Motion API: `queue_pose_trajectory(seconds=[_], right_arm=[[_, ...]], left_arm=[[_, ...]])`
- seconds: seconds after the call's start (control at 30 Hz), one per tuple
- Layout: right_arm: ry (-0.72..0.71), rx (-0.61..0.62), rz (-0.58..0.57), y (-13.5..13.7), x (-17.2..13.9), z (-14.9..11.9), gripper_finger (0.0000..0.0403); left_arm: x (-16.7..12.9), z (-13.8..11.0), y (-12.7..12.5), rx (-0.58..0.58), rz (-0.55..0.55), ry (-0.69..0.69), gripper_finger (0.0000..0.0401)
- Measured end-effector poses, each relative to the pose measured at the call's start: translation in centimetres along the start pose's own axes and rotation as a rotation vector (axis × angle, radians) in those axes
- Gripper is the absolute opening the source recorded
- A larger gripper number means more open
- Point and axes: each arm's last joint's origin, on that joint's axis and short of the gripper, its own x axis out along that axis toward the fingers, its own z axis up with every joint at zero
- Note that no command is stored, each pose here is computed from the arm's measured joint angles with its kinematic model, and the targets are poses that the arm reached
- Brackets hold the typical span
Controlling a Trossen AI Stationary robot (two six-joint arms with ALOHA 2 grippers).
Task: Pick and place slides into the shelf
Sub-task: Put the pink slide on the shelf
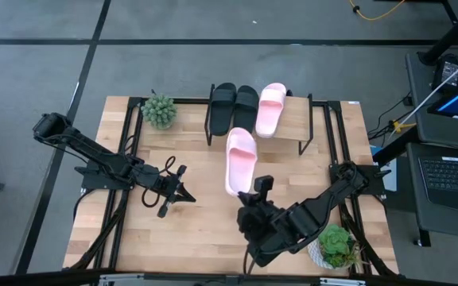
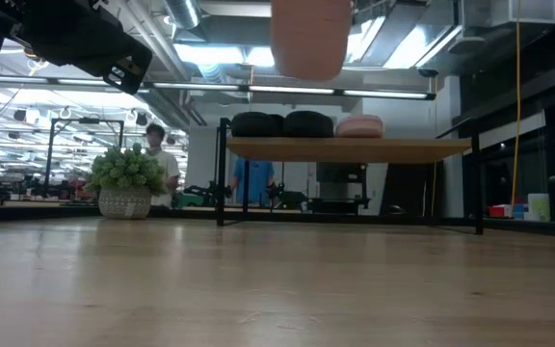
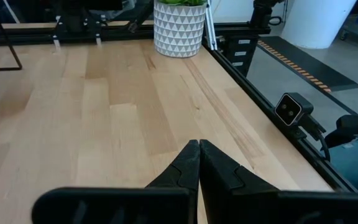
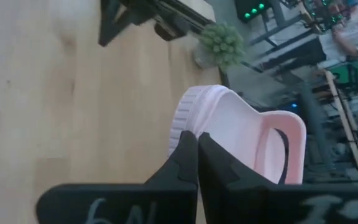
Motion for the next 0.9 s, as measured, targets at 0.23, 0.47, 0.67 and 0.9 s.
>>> queue_pose_trajectory(seconds=[0.23,0.47,0.67,0.9], right_arm=[[0.044,-0.008,-0.059,-0.8,0.4,-0.6,0.0001],[0.041,-0.068,-0.109,-1.6,0.9,-0.5,0.0],[0.07,-0.095,-0.127,-2.6,2.0,-0.4,0.0],[0.116,-0.154,-0.149,-4.1,3.7,-0.3,0.0]], left_arm=[[0.0,0.0,0.0,0.0,0.0,0.0,0.0004],[0.0,0.0,0.0,0.0,0.0,0.0,0.0004],[0.0,0.0,0.0,0.0,0.0,0.0,0.0004],[0.0,0.0,0.0,0.0,0.0,0.0,0.0004]])
